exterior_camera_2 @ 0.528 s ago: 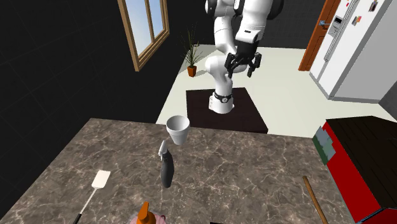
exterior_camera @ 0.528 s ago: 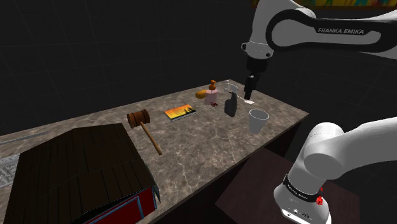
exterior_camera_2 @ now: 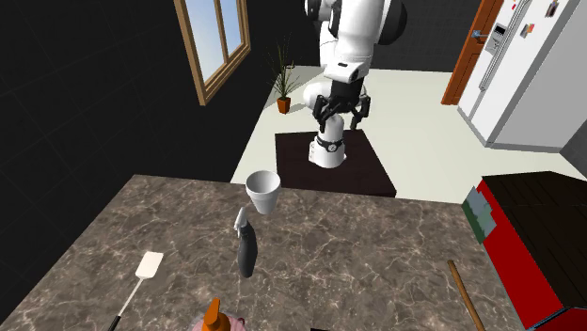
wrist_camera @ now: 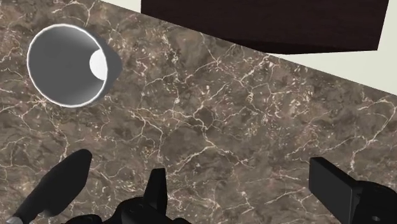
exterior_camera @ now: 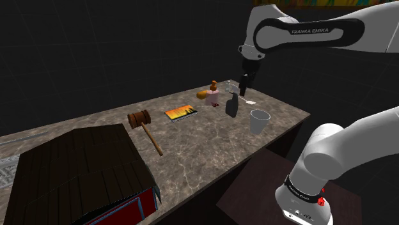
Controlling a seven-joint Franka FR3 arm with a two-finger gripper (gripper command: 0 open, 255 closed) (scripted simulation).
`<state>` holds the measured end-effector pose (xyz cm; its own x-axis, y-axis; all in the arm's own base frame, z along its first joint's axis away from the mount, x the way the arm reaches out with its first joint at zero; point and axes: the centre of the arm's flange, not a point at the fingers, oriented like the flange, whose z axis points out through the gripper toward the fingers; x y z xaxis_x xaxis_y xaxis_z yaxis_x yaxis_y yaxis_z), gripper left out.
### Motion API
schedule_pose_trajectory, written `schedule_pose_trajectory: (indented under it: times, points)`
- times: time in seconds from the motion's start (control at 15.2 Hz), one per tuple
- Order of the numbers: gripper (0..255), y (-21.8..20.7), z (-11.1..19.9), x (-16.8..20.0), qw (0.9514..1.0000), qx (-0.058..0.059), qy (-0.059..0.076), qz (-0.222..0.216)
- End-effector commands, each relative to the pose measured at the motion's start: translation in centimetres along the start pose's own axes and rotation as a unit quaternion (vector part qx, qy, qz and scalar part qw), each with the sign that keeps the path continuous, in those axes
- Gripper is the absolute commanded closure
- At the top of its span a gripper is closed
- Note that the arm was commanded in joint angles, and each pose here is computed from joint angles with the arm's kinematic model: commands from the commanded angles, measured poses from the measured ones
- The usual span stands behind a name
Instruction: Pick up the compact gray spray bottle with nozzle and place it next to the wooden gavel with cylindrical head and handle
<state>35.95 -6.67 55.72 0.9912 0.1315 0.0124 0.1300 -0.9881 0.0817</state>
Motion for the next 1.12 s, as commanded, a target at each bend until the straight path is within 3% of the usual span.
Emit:
schedule_pose_trajectory:
  times: [0.0, 1.06]
  points:
    - [0, 2.0, 0.6, 1.3, 0.9999, 0.002, 0.001, 0.011]
    - [0, 20.2, 8.0, 10.1, 0.9952, 0.022, 0.004, 0.095]
